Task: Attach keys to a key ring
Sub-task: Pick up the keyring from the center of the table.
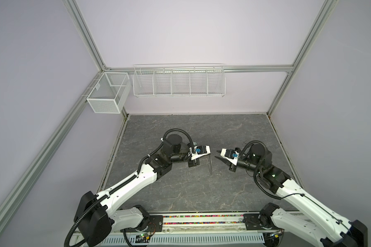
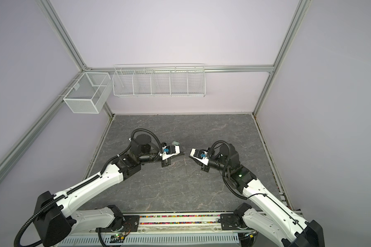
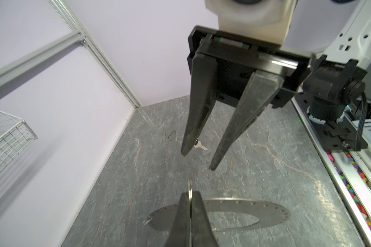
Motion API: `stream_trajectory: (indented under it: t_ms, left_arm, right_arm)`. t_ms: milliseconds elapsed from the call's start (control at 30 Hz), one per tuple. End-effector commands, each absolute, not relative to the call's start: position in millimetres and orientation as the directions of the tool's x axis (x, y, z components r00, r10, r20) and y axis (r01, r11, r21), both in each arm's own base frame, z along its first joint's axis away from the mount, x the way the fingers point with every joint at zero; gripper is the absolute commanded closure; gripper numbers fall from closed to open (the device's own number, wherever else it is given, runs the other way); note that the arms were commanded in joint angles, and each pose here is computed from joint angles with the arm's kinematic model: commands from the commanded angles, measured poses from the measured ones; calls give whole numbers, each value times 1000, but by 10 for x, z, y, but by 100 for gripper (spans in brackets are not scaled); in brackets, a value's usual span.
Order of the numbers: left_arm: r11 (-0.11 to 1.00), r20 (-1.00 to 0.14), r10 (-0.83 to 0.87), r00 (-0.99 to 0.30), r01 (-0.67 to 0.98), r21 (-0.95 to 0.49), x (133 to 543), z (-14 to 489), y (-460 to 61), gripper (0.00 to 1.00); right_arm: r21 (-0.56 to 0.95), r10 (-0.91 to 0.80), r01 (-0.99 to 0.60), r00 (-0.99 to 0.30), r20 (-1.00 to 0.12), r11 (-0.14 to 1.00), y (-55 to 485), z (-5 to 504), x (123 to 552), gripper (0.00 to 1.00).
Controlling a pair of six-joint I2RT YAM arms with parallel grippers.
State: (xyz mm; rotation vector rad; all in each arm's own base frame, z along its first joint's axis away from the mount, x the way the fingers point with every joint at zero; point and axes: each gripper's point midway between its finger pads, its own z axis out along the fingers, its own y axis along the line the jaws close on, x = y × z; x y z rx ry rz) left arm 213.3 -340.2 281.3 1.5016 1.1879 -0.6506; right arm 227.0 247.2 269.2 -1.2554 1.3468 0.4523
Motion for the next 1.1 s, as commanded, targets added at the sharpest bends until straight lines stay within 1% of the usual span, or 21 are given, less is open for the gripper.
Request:
stream_trajectory:
  t_ms: [0, 200, 400, 633, 933, 1000, 1067]
  left_arm:
    - [-1, -817, 478, 324, 930, 368, 2088, 2548, -3344, 100]
    - [-17, -793, 527, 306, 937, 350, 2100, 2600, -3410, 100]
    - [-4, -809, 519, 276, 947, 320, 2086, 2719, -3475, 100]
    - [-30, -824, 504, 259, 959, 283, 2005, 2741, -3506, 100]
    - [-41, -834, 491, 251, 963, 266, 1961, 2795, -3521, 100]
    - [-19, -838, 498, 223, 969, 246, 1986, 2801, -3526, 100]
    - [-20, -836, 508, 207, 973, 229, 1991, 2793, -3533, 100]
  right_arm:
    - [-423, -433, -841, 261, -863, 336, 2425, 2660, 2267, 70]
    - [-397, -375, -875, 282, -883, 276, 2554, 2667, 2181, 71]
    - [-381, -332, -893, 294, -896, 240, 2634, 2687, 2139, 73]
    - [-381, -315, -881, 291, -903, 279, 2633, 2698, 2204, 75]
    - [-377, -327, -890, 288, -900, 255, 2636, 2638, 2164, 78]
    - [-381, -329, -892, 294, -897, 242, 2631, 2623, 2131, 78]
    - [-382, -332, -893, 295, -896, 237, 2627, 2602, 2115, 78]
